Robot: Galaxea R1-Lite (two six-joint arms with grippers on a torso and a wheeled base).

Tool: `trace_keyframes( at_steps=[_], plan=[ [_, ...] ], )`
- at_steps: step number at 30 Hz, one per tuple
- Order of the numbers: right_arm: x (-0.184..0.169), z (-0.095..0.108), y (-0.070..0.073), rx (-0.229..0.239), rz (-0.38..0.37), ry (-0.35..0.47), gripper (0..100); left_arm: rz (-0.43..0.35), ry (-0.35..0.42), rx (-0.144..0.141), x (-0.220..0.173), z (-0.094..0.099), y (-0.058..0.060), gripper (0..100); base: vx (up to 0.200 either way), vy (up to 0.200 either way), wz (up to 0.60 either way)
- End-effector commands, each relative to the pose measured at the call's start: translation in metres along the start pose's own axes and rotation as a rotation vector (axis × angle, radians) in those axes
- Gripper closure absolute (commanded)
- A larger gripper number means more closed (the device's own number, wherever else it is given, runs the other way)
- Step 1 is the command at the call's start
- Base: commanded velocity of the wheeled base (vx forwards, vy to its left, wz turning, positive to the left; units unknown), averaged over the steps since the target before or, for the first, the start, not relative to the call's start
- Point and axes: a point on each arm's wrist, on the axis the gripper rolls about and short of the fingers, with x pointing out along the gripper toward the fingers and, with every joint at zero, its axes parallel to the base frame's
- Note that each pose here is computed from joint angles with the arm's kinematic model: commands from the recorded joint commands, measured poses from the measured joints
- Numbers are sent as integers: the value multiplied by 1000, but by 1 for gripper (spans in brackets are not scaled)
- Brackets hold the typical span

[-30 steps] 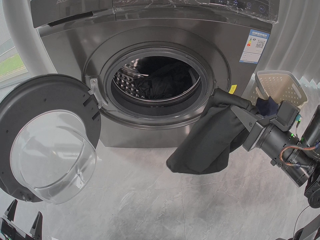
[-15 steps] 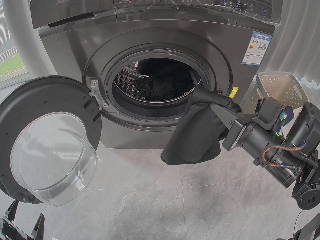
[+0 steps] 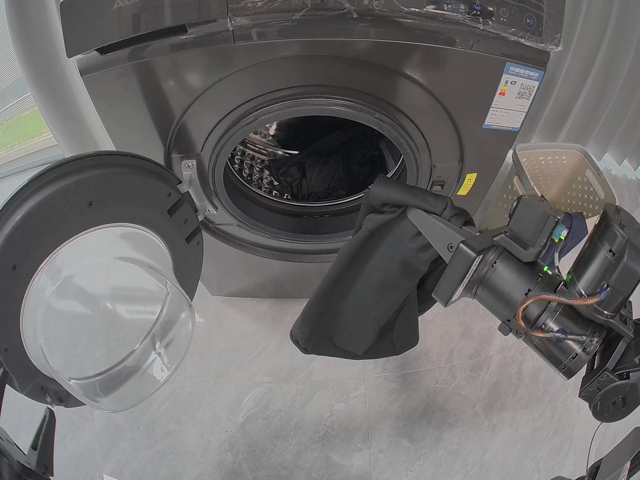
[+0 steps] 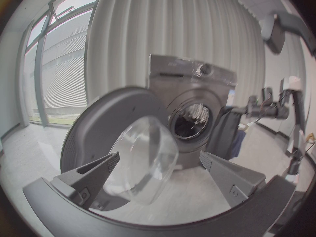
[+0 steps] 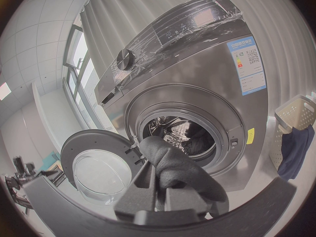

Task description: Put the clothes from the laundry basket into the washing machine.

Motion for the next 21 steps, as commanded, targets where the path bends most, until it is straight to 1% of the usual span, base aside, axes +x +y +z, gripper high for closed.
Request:
trace_keyframes(
  at_steps=[1, 2, 3, 4, 6, 7, 12, 16, 21],
  plan=[
    [25, 3, 10, 17, 25, -38, 100, -300, 229, -89, 49, 41, -1, 0, 0, 0, 0],
    [29, 6, 12, 27, 28, -55, 100, -358, 274, -79, 62, 37, -2, 0, 0, 0, 0],
    [30, 6, 13, 34, 32, -58, 100, -381, 285, -74, 68, 36, -3, 0, 0, 0, 0],
    [34, 6, 13, 42, 35, -62, 100, -420, 301, -72, 78, 35, -4, 0, 0, 0, 0],
    [41, 6, 15, 53, 44, -70, 100, -488, 337, -83, 100, 33, -7, 0, 0, 0, 0],
    [43, 6, 16, 54, 54, -71, 100, -511, 353, -88, 109, 32, -8, 0, 0, 0, 0],
    [56, 10, 20, 57, 102, -90, 100, -635, 418, -101, 147, 22, -25, 0, 0, 0, 0],
    [61, 21, 24, 65, 111, -128, 100, -689, 467, -102, 164, 13, -36, 0, 0, 0, 0],
    [62, 23, 25, 69, 114, -138, 100, -738, 524, -100, 182, 0, -50, 0, 0, 0, 0]
  ],
)
